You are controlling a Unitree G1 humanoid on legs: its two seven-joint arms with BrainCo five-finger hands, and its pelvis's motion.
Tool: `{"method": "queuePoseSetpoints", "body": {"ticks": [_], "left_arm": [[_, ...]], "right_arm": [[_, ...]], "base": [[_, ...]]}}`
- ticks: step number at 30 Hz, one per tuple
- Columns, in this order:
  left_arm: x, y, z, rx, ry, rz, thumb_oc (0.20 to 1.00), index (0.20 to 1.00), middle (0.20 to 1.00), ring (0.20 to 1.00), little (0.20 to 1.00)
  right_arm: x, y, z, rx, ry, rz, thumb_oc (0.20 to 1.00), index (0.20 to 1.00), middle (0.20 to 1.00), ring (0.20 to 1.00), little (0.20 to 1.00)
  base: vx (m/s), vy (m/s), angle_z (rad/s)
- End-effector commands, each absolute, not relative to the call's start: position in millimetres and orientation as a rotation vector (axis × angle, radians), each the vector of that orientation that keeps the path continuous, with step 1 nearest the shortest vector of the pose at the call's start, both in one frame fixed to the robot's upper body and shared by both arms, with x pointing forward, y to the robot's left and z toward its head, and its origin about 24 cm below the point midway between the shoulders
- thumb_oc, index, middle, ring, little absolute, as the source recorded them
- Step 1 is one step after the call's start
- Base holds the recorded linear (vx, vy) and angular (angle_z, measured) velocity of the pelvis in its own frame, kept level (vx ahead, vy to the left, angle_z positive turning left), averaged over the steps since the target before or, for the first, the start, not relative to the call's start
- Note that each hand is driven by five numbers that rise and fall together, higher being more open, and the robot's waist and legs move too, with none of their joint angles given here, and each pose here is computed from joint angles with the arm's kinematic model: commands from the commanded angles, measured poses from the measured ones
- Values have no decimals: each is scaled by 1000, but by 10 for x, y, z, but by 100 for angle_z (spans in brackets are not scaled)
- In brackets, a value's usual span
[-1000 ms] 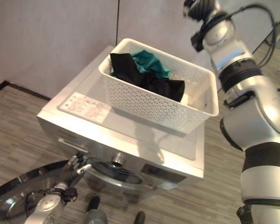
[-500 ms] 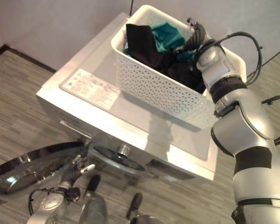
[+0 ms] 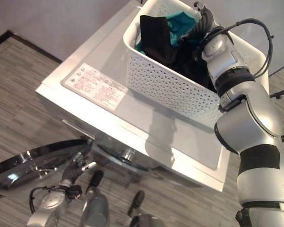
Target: Grab the laundry basket,head to the washer,open it,put in the laundry and shut it.
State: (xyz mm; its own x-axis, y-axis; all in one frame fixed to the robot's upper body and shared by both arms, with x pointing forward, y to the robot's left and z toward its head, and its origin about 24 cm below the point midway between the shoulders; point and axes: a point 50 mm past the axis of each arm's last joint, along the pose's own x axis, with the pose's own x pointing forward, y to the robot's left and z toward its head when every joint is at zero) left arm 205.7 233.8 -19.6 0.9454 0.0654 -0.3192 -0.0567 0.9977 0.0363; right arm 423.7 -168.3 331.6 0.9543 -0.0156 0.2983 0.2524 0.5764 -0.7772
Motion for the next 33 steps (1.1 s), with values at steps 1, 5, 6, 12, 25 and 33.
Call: {"method": "queuePoseSetpoints", "body": {"ticks": [1,5,6,12,25,33], "left_arm": [[2162,2305,1,79,234,5,1000,1000,1000,1000,1000],[2149,2302,7,84,238,-1,1000,1000,1000,1000,1000],[2163,2295,19,84,232,-3,1000,1000,1000,1000,1000],[2220,2227,91,69,191,-16,1000,1000,1000,1000,1000],[2240,2215,98,55,184,-6,1000,1000,1000,1000,1000],[2253,2227,81,46,186,12,1000,1000,1000,1000,1000]], "right_arm": [[4266,-1252,3122,-1040,-261,31,1000,1000,1000,1000,1000],[4273,-1074,2876,-1061,-244,121,1000,1000,1000,1000,1000],[4277,-1059,2831,-1061,-234,127,1000,1000,1000,1000,1000],[4318,-1167,2681,-1061,-158,89,1000,1000,1000,1000,1000],[4334,-1653,2648,-1029,-47,-36,200,200,200,200,200],[4326,-1524,2723,-1008,-109,-7,200,200,200,200,200]], "base": [[20,-8,-4],[21,-17,-16],[20,-16,-21],[1,-8,-1],[-27,3,9],[2,-1,-2]]}}
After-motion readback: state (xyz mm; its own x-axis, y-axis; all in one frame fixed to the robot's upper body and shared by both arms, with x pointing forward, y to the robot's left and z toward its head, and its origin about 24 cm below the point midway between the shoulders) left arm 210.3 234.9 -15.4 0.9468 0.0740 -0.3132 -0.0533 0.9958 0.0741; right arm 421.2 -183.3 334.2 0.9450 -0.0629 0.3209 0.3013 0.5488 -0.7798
